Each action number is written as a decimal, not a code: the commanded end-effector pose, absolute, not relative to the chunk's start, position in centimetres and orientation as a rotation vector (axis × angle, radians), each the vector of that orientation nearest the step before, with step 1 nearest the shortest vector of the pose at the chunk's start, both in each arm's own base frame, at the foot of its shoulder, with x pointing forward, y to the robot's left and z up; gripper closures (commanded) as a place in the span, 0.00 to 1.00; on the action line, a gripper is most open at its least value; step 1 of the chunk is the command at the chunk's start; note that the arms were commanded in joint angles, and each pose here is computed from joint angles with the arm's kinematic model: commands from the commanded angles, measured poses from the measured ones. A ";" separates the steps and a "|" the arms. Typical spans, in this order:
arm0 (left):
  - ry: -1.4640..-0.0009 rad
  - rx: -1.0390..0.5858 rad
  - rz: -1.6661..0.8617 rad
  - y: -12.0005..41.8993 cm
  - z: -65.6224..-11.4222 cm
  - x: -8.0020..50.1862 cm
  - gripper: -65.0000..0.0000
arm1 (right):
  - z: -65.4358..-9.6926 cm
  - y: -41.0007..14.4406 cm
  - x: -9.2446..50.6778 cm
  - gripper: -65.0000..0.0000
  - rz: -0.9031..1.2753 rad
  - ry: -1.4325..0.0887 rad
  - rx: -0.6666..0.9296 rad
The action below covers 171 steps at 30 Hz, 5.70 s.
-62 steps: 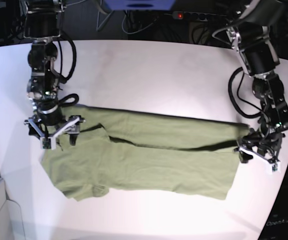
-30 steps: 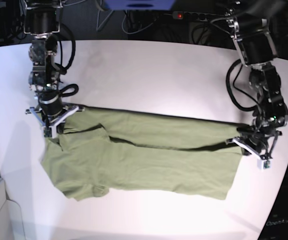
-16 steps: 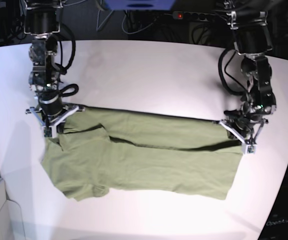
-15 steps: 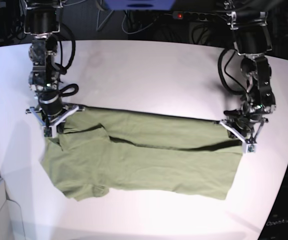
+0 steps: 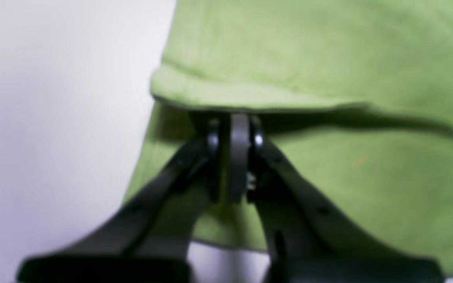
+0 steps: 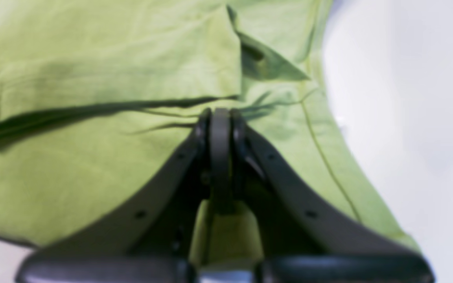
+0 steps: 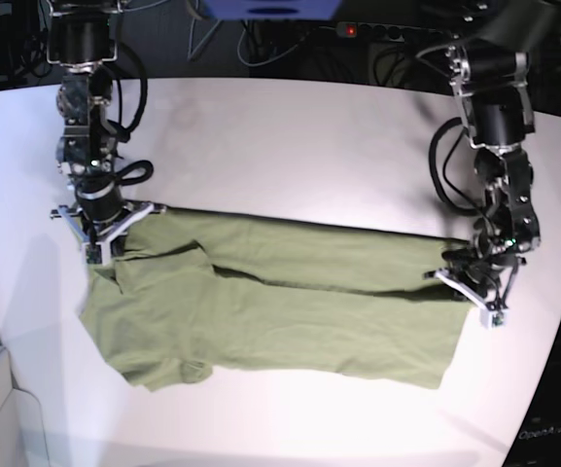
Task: Fold the T-shirt properly
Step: 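Lower the folded edge onto the shirt body and release both grippers, then drag the folded shirt back toward the robot with both grippers, then move both grippers to the hem edge and pinch the fabric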
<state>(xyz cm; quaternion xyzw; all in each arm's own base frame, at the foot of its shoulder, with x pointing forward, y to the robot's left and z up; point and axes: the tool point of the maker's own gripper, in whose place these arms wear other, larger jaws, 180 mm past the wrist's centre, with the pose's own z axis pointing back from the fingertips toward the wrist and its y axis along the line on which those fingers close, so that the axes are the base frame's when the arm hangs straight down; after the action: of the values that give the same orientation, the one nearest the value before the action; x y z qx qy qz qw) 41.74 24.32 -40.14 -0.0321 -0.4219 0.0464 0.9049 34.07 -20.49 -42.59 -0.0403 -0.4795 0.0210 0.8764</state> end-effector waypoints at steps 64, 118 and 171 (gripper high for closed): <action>-0.334 0.065 0.029 27.1 -49.1 13.1 0.95 | -45.9 -23.1 17.9 0.99 0.126 -0.787 -0.142; -0.570 0.100 0.078 28.7 -45.7 16.9 0.95 | -39.8 -22.9 19.7 0.99 0.145 -1.016 -0.164; -0.883 0.102 0.168 29.0 -37.3 28.8 0.56 | -34.0 -21.1 45.0 0.47 0.375 -0.985 0.002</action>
<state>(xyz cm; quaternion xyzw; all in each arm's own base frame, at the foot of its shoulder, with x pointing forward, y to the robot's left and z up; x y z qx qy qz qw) 27.89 28.46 -38.75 0.0426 -0.4021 0.0860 0.9106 43.97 -20.90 -35.92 0.0033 -0.4477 0.1742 0.8770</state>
